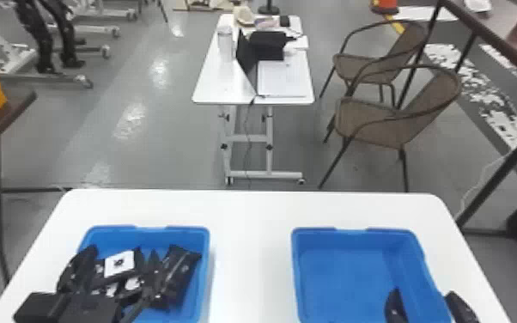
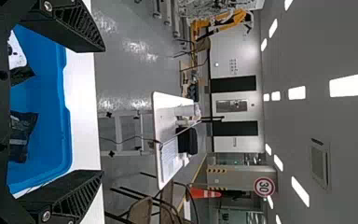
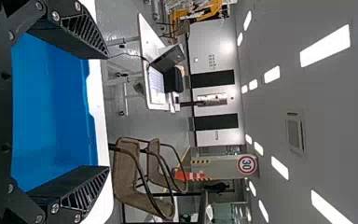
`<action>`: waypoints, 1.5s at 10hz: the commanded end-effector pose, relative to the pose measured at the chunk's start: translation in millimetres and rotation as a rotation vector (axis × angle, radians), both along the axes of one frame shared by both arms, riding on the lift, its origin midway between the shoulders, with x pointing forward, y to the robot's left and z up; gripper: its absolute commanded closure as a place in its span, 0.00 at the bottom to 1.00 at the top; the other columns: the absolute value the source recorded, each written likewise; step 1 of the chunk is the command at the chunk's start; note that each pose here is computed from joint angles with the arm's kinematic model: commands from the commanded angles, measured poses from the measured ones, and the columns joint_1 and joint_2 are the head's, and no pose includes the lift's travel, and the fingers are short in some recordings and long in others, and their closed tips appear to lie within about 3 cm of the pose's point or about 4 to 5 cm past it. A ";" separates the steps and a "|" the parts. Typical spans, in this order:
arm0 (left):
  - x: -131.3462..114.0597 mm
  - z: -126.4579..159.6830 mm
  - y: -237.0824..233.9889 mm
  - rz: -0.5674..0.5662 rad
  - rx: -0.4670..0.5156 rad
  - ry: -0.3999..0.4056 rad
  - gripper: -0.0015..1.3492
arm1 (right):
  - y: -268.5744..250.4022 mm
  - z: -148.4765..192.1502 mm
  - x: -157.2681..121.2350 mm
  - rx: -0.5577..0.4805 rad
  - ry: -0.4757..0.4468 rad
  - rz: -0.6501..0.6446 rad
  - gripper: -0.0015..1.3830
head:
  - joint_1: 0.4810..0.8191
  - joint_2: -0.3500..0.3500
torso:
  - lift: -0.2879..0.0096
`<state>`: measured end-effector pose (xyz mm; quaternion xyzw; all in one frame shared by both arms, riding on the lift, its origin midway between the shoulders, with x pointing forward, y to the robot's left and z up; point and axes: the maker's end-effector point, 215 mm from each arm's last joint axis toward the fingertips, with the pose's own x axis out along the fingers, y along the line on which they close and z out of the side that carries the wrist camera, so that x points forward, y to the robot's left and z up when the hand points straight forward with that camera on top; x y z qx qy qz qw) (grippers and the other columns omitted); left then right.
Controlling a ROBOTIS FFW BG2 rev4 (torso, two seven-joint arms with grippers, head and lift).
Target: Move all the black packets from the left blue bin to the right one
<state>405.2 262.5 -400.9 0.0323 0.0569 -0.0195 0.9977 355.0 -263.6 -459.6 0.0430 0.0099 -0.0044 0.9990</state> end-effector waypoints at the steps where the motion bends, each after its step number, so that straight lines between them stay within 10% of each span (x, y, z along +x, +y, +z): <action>1: 0.7 -0.3 0.0 -0.003 -0.001 0.002 0.07 | 3.8 -1.7 -0.6 0.015 0.003 -0.006 0.13 | 0.63 0.50 | 0.97; 6: 28.1 -17.5 4.6 -0.016 -0.012 0.098 0.07 | 6.6 -3.7 2.5 0.033 0.006 -0.003 0.13 | 0.63 0.50 | 0.97; 15: 47.7 -169.5 -3.2 -0.227 -0.045 0.665 0.07 | 11.7 -5.2 17.6 0.063 0.000 0.018 0.13 | 0.63 0.52 | 0.97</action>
